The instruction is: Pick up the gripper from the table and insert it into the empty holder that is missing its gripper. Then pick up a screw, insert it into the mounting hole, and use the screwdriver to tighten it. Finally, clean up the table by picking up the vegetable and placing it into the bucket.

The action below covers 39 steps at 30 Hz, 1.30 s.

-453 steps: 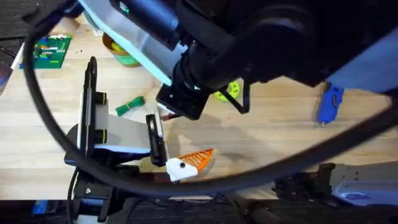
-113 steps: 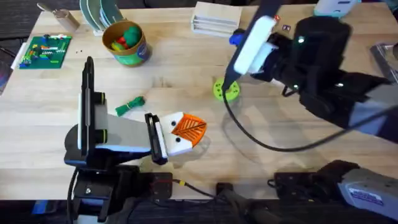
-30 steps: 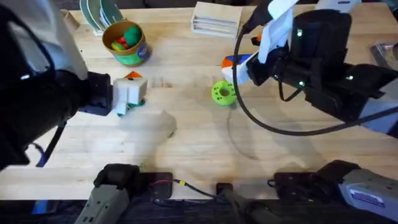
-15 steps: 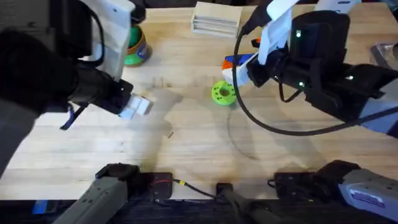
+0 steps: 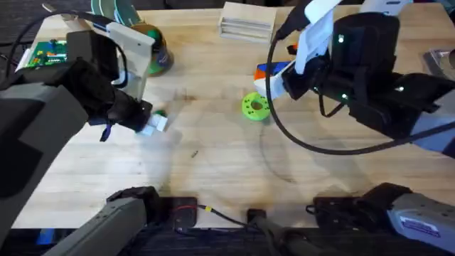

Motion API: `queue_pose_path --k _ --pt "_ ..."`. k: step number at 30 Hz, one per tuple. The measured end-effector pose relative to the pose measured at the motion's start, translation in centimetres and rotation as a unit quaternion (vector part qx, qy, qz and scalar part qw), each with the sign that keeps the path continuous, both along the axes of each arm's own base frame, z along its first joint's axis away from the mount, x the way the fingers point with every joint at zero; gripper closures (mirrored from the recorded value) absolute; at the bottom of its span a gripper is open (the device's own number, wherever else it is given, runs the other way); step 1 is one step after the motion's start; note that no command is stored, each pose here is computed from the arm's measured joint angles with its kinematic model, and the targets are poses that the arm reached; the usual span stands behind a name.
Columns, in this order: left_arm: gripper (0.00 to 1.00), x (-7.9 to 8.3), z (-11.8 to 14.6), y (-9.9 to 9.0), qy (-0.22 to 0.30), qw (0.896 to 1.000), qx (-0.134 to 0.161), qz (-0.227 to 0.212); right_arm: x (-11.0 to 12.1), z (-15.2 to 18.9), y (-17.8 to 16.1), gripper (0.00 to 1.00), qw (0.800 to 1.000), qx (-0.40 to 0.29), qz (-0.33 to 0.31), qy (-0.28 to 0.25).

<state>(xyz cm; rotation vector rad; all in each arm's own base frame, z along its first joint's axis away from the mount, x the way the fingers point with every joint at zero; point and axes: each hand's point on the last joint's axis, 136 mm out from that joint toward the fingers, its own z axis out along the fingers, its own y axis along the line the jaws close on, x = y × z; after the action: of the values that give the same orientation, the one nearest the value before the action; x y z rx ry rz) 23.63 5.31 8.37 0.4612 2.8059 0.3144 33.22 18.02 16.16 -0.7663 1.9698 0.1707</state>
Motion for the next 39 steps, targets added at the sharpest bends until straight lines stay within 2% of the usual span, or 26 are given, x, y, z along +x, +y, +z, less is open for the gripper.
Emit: queue_pose_path --k 3,6,11,15,17,18,22,24,25,35,39 --pt "0.008 0.5 -0.5 0.8 -0.006 1.0 -0.004 0.007 0.0 0.0 0.0 0.009 1.0 0.0 0.0 0.0" --pt "0.008 1.2 -2.3 1.1 0.015 1.0 -0.02 0.0 0.0 0.0 0.0 0.01 1.0 0.0 0.0 0.0" --pt "0.007 1.2 -4.6 0.9 0.05 0.998 -0.035 -0.006 0.0 0.0 0.0 0.01 1.0 0.0 0.0 0.0" --pt "0.013 1.3 -4.7 0.7 0.05 0.998 -0.039 -0.016 0.0 0.0 0.0 0.01 1.0 0.0 0.0 0.0" --pt "0.084 1.3 -4.7 0.5 0.05 0.998 -0.044 -0.02 0.0 0.0 0.0 0.01 1.0 0.0 0.0 0.0" --pt "0.178 1.3 -4.7 0.4 0.049 0.997 -0.047 -0.023 0.0 0.0 0.0 0.01 1.0 0.0 0.0 0.0" --pt "0.629 1.7 -4.8 -0.3 0.043 0.996 -0.065 -0.034 0.0 0.0 0.0 0.01 1.0 0.0 0.0 0.0" --pt "0.893 1.8 -4.8 -0.5 0.04 0.996 -0.07 -0.039 0.0 0.0 0.0 0.01 1.0 0.0 0.0 0.0" --pt "0.969 1.8 -4.8 -0.5 0.04 0.996 -0.072 -0.041 0.0 0.0 0.0 0.01 1.0 0.0 0.0 0.0" --pt "0.984 1.9 -4.7 -0.7 0.038 0.995 -0.076 -0.042 0.0 0.0 0.0 0.01 1.0 0.0 0.0 0.0" --pt "0.984 2.4 -2.8 -0.8 0.02 0.996 -0.08 -0.039 0.0 0.0 0.0 0.01 1.0 0.0 0.0 0.0"
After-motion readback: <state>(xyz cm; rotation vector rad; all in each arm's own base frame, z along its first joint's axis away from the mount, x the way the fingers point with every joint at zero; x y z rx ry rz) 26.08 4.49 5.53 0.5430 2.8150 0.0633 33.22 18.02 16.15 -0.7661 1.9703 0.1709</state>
